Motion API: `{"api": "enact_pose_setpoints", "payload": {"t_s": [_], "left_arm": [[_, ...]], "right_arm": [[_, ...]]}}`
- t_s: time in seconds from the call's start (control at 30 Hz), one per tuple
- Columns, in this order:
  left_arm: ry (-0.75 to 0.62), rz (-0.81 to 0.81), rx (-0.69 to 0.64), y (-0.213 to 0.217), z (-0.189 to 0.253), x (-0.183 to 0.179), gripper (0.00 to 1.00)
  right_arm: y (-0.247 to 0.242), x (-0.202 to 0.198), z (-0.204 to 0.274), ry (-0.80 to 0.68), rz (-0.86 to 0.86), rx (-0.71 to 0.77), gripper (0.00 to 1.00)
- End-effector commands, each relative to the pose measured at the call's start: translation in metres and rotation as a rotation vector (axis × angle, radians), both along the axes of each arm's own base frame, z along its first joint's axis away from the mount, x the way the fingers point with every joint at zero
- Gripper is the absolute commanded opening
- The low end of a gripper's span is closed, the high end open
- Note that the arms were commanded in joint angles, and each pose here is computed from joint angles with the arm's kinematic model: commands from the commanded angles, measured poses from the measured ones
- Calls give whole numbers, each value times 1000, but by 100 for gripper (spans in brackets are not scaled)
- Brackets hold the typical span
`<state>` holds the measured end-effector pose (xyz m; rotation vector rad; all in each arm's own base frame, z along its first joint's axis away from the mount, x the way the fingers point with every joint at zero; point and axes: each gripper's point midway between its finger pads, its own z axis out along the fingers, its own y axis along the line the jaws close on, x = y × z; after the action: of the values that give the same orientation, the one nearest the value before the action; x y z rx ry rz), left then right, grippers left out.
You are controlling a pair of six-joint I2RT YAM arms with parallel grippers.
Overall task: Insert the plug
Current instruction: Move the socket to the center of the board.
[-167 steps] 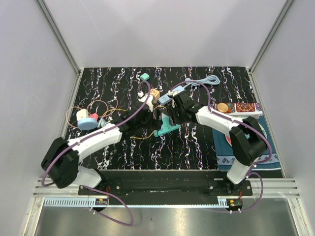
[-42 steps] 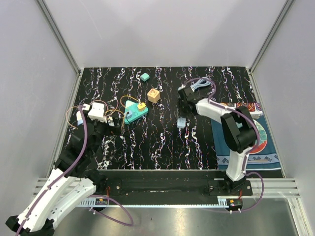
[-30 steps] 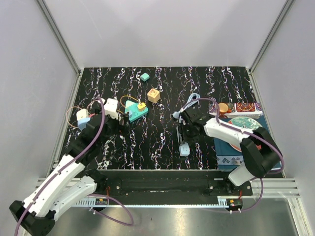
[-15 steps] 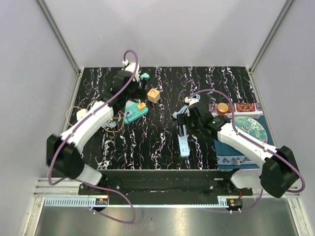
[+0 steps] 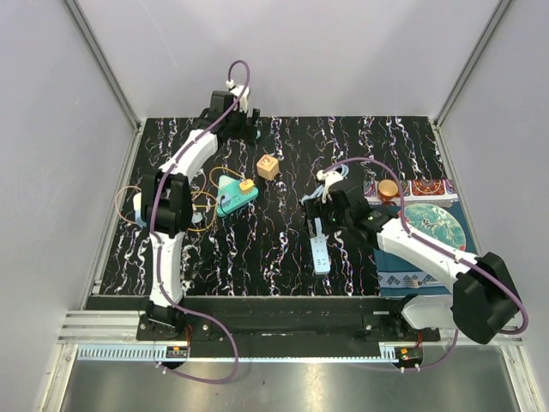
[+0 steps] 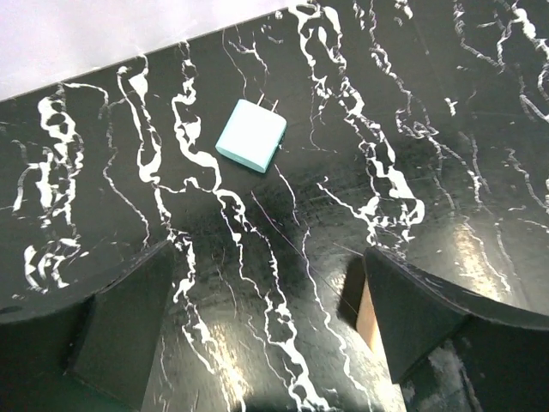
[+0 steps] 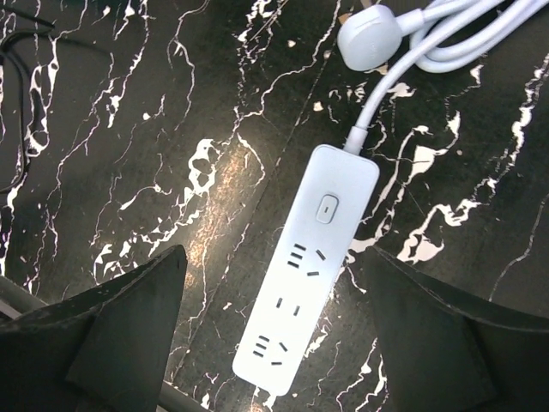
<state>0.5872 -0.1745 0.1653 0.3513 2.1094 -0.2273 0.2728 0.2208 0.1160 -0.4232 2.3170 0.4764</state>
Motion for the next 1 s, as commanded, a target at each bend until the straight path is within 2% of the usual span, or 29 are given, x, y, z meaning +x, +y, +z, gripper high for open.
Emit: {"api": "enact_pose_setpoints", "payload": {"t_s": [0.0,0.13,0.2,0.43,0.63,0.7,0.97], "left_arm": [[-107,-78,-73,-4,5,38,93],[-205,-103,-149,-7,2,61,93],[-213,-102,-213,-10,-7,68,93],[-281,2,-628,-2,-2,101,93],[-193,68,-989,2,-14,120,94],[-160,99,-1042,3,-25,123,95],[-50,74,-1050,-13,-51,114,97]], "right_arm": [[16,5,3,-33,72,45,88],[23,0,-3,1,108,62,88],[24,0,-5,14,110,65,88],[38,-6,-5,64,153,114,88],[39,-11,-8,90,162,117,88],[38,-11,-8,96,159,114,88],[37,-12,-10,102,157,109,88]]}}
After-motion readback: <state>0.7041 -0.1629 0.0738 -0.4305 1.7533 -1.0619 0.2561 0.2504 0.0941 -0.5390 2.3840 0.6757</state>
